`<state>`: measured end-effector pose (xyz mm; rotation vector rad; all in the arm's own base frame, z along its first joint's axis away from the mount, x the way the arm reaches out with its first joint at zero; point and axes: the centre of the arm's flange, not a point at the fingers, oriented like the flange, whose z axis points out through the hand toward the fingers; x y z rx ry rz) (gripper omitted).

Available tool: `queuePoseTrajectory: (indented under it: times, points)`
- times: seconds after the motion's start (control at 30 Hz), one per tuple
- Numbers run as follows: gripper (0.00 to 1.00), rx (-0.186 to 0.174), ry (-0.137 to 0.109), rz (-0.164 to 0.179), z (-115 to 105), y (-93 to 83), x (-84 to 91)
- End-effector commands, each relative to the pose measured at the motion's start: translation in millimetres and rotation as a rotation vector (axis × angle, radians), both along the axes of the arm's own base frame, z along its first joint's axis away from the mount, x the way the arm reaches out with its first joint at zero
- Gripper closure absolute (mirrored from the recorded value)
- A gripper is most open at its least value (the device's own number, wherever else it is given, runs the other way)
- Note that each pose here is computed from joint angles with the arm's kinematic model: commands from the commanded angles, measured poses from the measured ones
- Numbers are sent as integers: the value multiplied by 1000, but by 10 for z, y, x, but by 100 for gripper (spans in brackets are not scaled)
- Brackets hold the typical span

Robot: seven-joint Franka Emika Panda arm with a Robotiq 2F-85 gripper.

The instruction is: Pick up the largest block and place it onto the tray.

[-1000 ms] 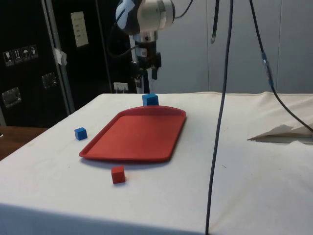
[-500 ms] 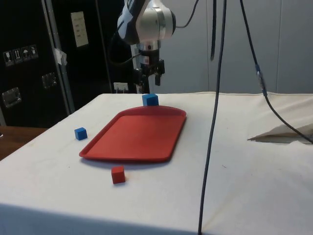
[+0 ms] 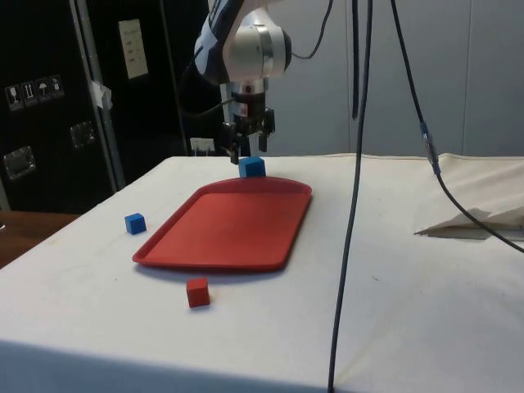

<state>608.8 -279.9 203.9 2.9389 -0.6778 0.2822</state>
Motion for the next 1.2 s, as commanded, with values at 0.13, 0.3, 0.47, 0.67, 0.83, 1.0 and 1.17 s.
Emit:
queuePoseTrajectory:
  times: [0.13,0.3,0.47,0.67,0.83,1.0,1.17]
  points:
    - [0,-1,-4,-18,-58,-8,1]
    - [0,-1,-4,-28,-74,-12,-6]
    - [0,-1,0,-44,-108,-9,-12]
    - [0,2,3,-60,-169,-5,-18]
    - [0,3,-1,-68,-211,2,-6]
    - [0,9,-7,-82,-286,3,0]
    - [10,12,-9,-89,-293,1,-3]
